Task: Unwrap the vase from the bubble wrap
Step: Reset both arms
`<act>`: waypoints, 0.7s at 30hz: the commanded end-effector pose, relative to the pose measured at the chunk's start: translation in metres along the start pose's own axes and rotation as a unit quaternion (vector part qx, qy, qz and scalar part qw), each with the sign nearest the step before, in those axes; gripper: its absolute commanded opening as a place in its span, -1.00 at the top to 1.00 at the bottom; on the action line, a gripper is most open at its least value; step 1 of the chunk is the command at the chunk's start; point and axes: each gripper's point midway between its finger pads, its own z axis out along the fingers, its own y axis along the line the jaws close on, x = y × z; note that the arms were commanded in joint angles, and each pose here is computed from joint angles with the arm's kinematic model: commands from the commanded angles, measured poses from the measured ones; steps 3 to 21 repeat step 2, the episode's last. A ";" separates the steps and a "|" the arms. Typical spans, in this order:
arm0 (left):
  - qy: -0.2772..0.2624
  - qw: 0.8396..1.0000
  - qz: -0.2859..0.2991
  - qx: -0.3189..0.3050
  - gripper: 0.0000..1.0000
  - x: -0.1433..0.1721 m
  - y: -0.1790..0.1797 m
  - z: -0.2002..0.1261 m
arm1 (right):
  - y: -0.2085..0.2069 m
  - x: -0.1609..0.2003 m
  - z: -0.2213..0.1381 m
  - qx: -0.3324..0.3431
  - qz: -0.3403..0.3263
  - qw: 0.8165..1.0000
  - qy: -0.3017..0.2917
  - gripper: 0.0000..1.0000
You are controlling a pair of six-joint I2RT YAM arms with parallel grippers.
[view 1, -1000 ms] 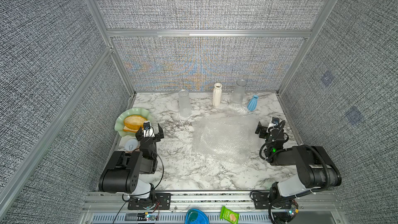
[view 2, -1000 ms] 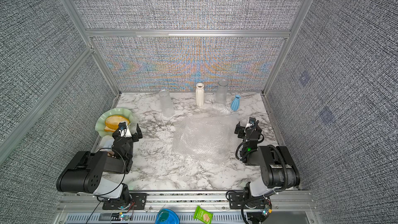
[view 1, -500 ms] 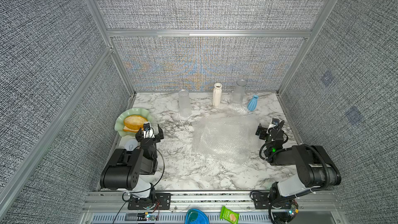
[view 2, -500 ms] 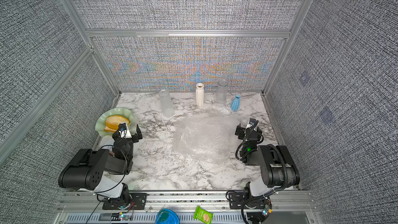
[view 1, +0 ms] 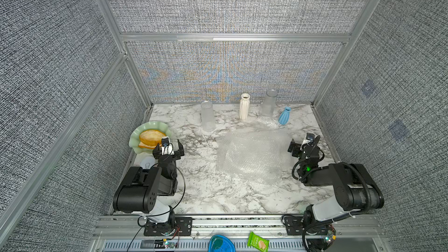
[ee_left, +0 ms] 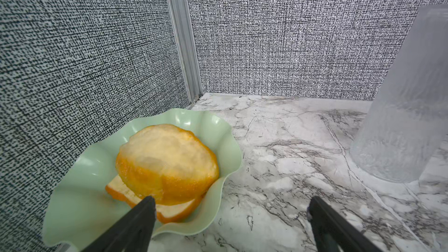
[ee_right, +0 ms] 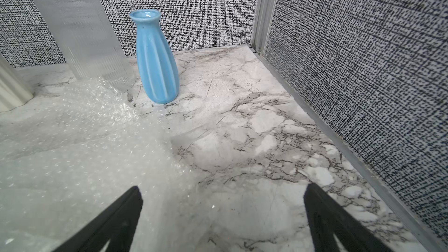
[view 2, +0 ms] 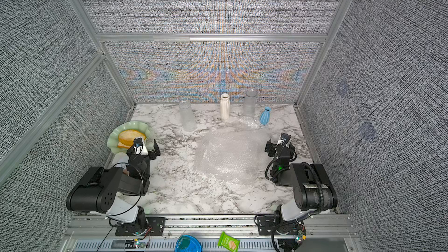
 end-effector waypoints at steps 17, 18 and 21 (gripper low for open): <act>-0.013 1.000 0.001 -0.002 -0.99 -0.006 0.001 -0.001 | -0.001 -0.003 0.000 0.004 0.004 1.000 -0.006 -0.98; -0.013 1.000 0.001 -0.002 -0.99 -0.006 0.001 -0.001 | -0.001 -0.003 0.000 0.004 0.004 1.000 -0.006 -0.98; -0.013 1.000 0.001 -0.002 -0.99 -0.006 0.001 -0.001 | -0.001 -0.003 0.000 0.004 0.004 1.000 -0.006 -0.98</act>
